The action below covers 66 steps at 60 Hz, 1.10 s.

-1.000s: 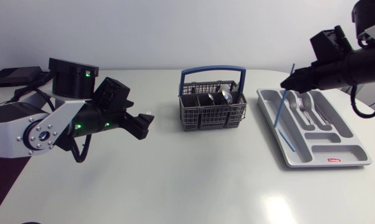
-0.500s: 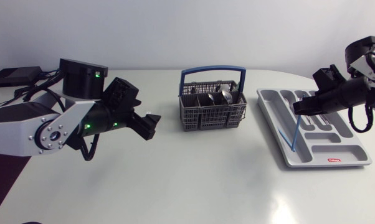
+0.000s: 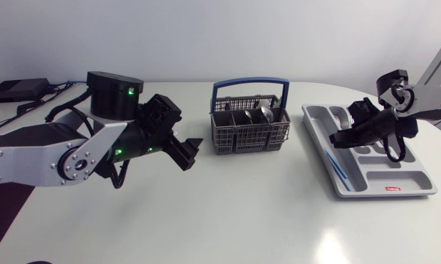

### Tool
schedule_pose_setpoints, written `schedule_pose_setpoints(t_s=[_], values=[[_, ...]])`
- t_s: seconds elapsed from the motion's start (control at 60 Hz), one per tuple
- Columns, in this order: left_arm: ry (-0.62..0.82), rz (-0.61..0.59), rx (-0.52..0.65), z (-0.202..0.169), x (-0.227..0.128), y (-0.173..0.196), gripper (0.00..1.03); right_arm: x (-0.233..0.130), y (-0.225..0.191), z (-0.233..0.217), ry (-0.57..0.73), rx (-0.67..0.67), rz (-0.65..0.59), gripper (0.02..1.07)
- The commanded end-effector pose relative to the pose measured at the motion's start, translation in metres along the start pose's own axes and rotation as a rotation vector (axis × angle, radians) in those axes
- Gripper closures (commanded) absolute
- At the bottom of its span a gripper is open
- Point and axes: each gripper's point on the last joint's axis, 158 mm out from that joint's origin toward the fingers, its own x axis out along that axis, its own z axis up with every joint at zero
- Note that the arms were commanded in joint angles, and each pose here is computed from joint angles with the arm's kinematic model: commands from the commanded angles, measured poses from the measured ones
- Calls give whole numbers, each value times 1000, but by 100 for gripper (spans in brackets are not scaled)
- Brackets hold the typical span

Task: Unload the cutlery basket into the drawer organizer.

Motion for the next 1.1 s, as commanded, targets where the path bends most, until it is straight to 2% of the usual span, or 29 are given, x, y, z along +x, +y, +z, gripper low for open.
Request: schedule_pose_setpoints(t_s=[0.0,0.067,0.267,0.333,0.55,0.683,0.783,0.917,1.083], values=[[-25,11,34,14,5,3,7,0,-4,7,-15,-2,-13,47],[-26,8,35,15,6,2,7,-11,7,12,-53,-35,-8,40],[-13,-5,40,10,13,-4,8,-58,82,29,-218,-219,16,38],[-12,-13,43,10,14,-8,8,-68,102,33,-268,-277,-12,39],[-9,-14,43,7,13,-9,8,-76,179,37,-340,-448,-35,39],[-12,-13,43,7,11,-9,8,-75,212,47,-373,-511,-61,39],[-16,-11,43,7,10,-9,8,-65,225,56,-373,-525,-88,39],[-18,-12,45,7,8,-10,8,-47,231,76,-387,-524,-193,39],[-20,-7,47,4,7,-9,8,-42,219,102,-424,-481,-278,61]])
